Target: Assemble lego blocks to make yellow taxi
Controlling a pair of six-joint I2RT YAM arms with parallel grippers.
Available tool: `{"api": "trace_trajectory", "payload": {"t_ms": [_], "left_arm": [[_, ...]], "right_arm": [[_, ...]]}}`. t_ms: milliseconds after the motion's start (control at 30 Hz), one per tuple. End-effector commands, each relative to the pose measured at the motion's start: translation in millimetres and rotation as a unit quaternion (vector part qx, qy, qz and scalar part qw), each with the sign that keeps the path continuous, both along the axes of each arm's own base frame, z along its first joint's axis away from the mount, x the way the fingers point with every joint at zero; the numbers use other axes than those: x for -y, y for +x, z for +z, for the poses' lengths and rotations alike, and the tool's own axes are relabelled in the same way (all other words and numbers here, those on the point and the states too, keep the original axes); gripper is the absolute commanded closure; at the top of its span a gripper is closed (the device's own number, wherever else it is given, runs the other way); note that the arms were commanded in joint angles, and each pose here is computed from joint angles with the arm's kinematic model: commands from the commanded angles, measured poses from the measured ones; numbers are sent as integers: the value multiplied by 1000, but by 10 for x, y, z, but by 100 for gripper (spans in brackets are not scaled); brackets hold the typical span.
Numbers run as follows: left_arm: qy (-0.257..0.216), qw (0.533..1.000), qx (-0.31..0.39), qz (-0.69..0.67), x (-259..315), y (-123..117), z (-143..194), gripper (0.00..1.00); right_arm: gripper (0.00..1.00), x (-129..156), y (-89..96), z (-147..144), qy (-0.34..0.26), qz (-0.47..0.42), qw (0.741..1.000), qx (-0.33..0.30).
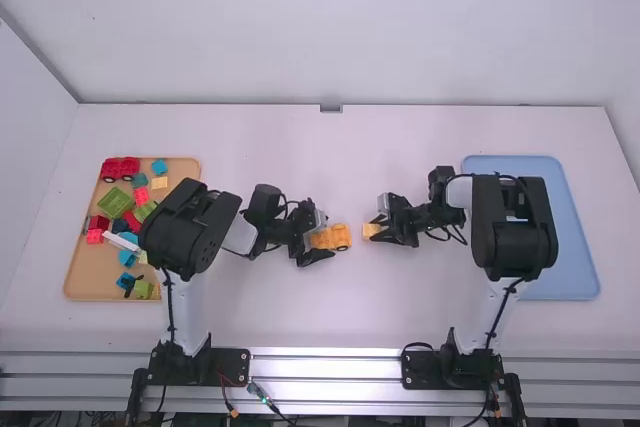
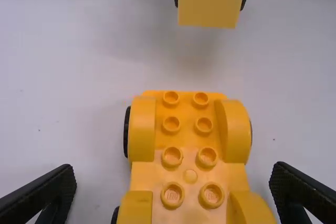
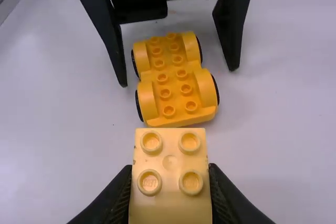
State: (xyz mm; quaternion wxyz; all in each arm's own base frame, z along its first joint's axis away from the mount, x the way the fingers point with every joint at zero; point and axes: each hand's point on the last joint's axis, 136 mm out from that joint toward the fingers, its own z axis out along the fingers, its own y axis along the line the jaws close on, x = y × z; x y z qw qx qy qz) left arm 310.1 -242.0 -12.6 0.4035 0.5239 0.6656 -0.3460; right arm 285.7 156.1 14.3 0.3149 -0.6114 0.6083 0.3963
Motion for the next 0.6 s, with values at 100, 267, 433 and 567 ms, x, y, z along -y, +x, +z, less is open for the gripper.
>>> {"api": "trace_trajectory", "payload": {"t_ms": [100, 267, 433, 567], "left_arm": [[6, 1000, -12, 4, -14, 1, -121, 13], [13, 1000, 8, -8, -22, -8, -134, 36], [25, 998, 49, -31, -34, -18, -153, 32], [40, 996, 71, -32, -55, 12, -185, 33]], "right_arm": [[72, -154, 27, 140, 11, 29, 999, 35], [72, -296, 37, 190, 10, 45, 998, 35], [74, -410, 88, 221, -8, 46, 999, 20], [74, -478, 101, 221, -23, 49, 998, 13]]}}
